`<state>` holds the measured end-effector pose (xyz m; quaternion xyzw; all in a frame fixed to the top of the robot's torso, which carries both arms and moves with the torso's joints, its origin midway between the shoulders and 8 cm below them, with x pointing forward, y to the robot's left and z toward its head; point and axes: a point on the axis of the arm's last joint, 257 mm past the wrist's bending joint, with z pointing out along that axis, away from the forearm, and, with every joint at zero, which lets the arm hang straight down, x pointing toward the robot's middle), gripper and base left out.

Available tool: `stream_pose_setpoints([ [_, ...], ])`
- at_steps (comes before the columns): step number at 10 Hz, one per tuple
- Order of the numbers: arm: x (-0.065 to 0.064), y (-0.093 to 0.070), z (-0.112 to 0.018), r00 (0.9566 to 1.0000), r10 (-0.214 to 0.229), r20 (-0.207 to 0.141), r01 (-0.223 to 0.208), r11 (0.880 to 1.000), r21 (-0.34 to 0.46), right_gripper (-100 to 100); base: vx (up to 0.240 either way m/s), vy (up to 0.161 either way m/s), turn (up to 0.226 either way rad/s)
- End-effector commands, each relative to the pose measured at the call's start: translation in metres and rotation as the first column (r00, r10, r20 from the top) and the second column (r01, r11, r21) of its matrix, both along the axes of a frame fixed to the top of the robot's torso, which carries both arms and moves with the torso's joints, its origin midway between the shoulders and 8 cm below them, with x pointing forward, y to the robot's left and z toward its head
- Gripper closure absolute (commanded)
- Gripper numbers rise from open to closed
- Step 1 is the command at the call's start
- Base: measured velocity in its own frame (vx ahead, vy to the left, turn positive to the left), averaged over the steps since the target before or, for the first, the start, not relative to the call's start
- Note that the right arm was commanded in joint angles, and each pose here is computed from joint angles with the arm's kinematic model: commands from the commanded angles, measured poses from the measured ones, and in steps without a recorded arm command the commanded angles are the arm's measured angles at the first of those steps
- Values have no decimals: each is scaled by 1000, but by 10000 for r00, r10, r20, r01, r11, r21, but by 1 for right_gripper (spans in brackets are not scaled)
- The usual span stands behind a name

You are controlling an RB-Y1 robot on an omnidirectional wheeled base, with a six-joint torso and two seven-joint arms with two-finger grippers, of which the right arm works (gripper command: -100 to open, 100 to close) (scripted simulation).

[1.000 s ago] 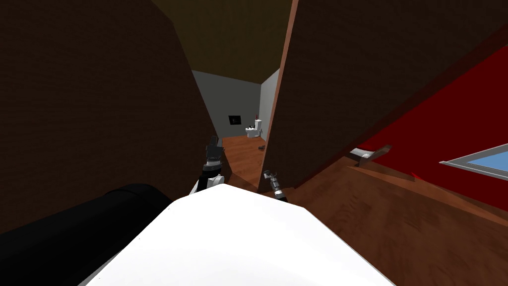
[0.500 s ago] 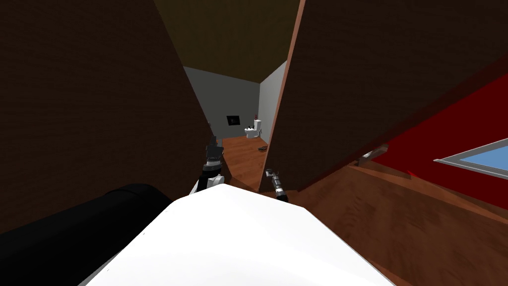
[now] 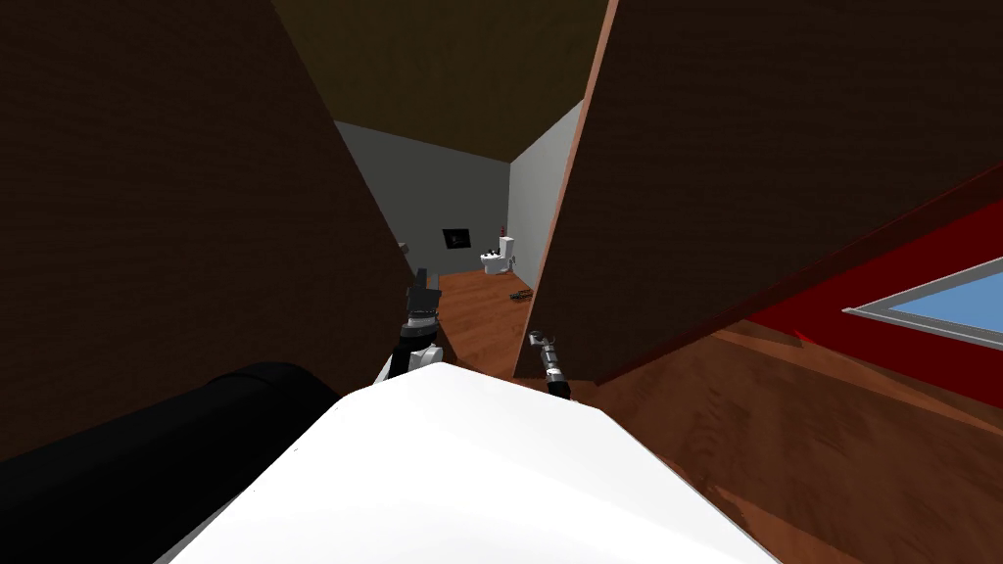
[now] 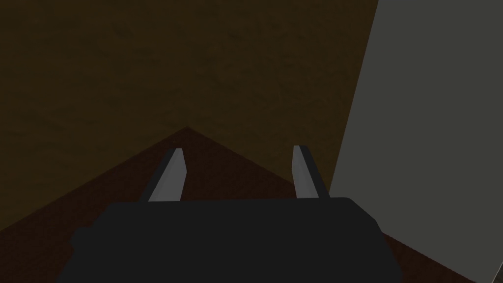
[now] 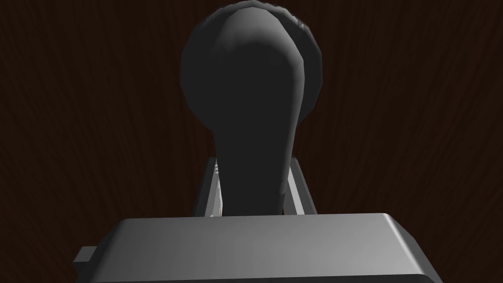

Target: Push the door open

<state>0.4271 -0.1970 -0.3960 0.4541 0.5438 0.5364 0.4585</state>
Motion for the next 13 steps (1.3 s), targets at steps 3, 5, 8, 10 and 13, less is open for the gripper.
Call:
stream_pose_setpoints([
  [3,11,-9,5,9989,-475,40,474,9988,89,100,149,107,-39],
  [5,10,-14,1,9984,-565,-40,565,9984,63,100,116,68,-36],
  [8,14,-34,4,9949,-1008,57,1009,9946,-232,100,158,46,-71],
  [10,16,-40,5,9920,-1259,83,1260,9916,-285,100,159,24,-45],
  [13,18,-42,5,9874,-1578,91,1580,9872,-230,100,186,63,-78],
])
